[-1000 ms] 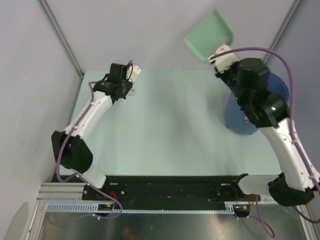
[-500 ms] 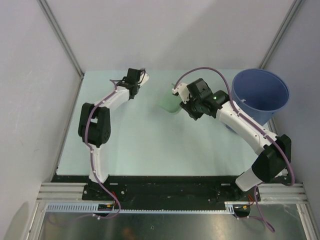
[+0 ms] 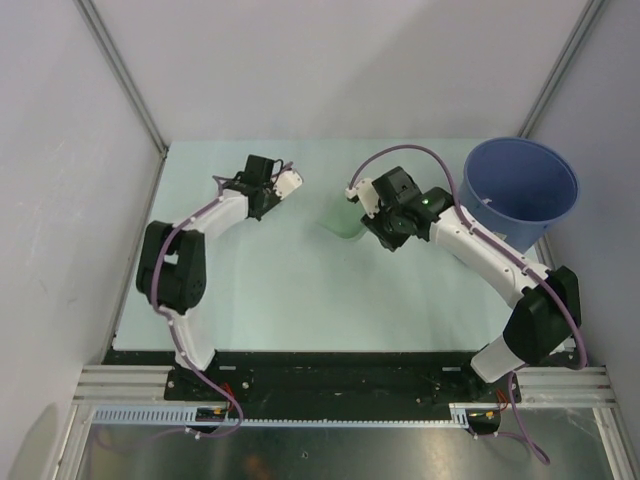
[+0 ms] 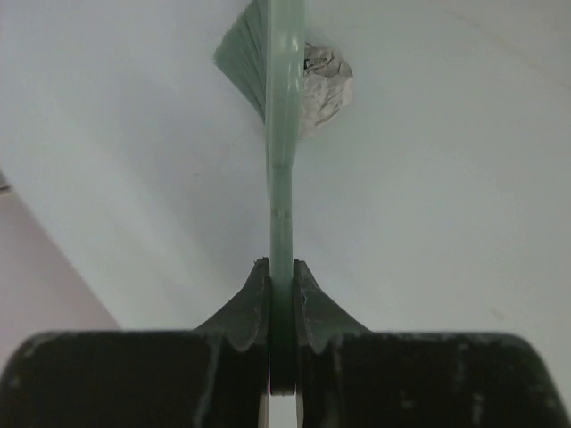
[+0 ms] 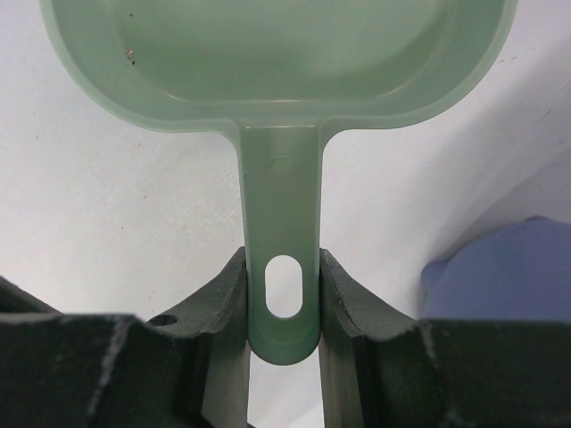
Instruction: Sweep away the paper scraps from the table
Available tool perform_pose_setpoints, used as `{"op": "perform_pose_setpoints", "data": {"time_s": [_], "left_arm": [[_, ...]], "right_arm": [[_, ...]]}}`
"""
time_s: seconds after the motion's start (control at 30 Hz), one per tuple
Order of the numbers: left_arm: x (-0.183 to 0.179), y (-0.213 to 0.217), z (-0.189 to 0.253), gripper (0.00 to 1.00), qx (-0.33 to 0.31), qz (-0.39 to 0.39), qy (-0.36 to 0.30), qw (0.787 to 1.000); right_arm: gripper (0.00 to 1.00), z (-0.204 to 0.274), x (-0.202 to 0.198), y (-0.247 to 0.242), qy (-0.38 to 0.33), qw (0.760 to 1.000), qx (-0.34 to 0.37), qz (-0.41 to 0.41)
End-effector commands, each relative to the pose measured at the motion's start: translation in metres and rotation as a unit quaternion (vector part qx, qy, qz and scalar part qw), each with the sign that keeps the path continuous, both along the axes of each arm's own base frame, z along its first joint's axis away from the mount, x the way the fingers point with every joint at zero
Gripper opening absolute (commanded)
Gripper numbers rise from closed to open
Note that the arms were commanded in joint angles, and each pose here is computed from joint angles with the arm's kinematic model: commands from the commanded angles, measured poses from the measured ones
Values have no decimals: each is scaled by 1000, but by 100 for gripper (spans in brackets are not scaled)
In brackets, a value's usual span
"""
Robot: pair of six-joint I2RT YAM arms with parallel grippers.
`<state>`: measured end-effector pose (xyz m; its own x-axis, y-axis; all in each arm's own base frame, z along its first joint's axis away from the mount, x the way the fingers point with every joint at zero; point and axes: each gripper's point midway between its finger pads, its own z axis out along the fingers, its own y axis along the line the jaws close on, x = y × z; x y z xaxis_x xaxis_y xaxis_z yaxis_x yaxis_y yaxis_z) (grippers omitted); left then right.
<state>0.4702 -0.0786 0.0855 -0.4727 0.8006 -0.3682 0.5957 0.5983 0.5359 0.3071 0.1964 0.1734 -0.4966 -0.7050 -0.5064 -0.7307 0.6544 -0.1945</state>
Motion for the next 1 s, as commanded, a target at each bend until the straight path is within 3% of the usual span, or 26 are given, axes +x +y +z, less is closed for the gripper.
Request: {"op": "perform_pose_setpoints", "data": {"time_s": [0.0,0.13,0.37,0.53,0.63,0.83,0.97], "left_arm": [[-98,-54,-20,0,-131,-79,166,974],[-125,-58,-6,0,-181,-35,182,966],[-123,-57,65,0,-226,-13,109,968],[-122,-39,95,0,-234,7,69,970],[-120,-15,86,0,-238,48,73,967],[-129,5,30,0,-232,93,147,957],[-129,-24,22,0,-292,66,189,935]], "right_arm": [[0,-10,-10,1,17,1000,-2,-10],[0,-31,-42,8,71,997,-4,-2],[0,-71,-96,21,172,985,-7,26],[0,-100,-77,31,161,987,-16,8],[0,-115,-58,37,141,990,-29,-2],[0,-134,-24,52,121,991,-59,-3],[0,-137,-4,70,114,992,-50,-10]]}}
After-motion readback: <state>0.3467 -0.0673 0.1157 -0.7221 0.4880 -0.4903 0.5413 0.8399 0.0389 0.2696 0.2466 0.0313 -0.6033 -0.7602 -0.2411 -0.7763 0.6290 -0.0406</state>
